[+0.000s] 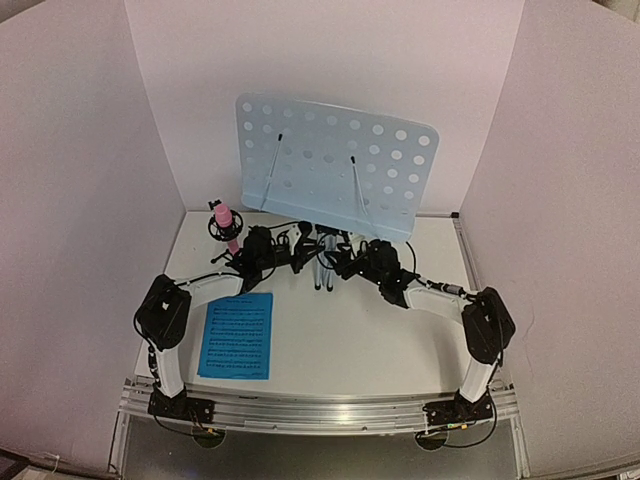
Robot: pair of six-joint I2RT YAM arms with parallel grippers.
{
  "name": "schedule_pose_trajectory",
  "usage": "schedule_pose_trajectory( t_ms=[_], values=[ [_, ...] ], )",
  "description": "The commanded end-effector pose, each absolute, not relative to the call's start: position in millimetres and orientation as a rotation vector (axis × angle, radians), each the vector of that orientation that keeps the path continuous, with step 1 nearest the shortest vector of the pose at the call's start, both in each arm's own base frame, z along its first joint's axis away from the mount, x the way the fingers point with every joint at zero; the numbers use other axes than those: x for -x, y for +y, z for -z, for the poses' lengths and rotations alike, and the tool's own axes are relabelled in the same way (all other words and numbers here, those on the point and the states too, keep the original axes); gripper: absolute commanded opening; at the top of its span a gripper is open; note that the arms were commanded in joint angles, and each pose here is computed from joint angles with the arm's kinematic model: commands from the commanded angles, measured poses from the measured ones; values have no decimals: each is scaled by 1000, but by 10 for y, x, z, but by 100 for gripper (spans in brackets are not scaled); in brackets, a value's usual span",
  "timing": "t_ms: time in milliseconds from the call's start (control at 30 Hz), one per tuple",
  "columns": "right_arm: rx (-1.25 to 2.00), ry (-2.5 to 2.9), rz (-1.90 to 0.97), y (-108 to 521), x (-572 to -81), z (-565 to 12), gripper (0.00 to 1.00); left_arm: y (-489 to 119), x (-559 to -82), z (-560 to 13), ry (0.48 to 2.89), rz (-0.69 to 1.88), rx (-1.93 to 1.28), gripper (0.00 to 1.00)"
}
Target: Set up the instrument practice props
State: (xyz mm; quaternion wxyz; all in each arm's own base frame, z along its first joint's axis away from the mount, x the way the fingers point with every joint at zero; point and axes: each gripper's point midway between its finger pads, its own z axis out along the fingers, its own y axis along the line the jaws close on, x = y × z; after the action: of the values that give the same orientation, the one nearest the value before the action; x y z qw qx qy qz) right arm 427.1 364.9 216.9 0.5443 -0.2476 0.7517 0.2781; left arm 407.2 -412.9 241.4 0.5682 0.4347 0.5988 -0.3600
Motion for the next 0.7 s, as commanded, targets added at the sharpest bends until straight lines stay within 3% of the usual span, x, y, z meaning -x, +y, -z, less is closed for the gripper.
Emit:
schedule_pose_trajectory(
  t_ms=[0, 333, 667],
  values=[
    [577, 1722, -696, 3765, -4359, -2397, 40, -4091, -4135, -2767, 1348, 814, -997, 0],
    [567, 1724, -696, 3716, -4342, -2429, 0, -4008, -4177, -2754, 1463, 839, -960, 0],
    [712, 1825, -506, 3387, -4189, -2438, 0, -3784, -4053, -2695, 1500, 756, -1037, 0]
  ],
)
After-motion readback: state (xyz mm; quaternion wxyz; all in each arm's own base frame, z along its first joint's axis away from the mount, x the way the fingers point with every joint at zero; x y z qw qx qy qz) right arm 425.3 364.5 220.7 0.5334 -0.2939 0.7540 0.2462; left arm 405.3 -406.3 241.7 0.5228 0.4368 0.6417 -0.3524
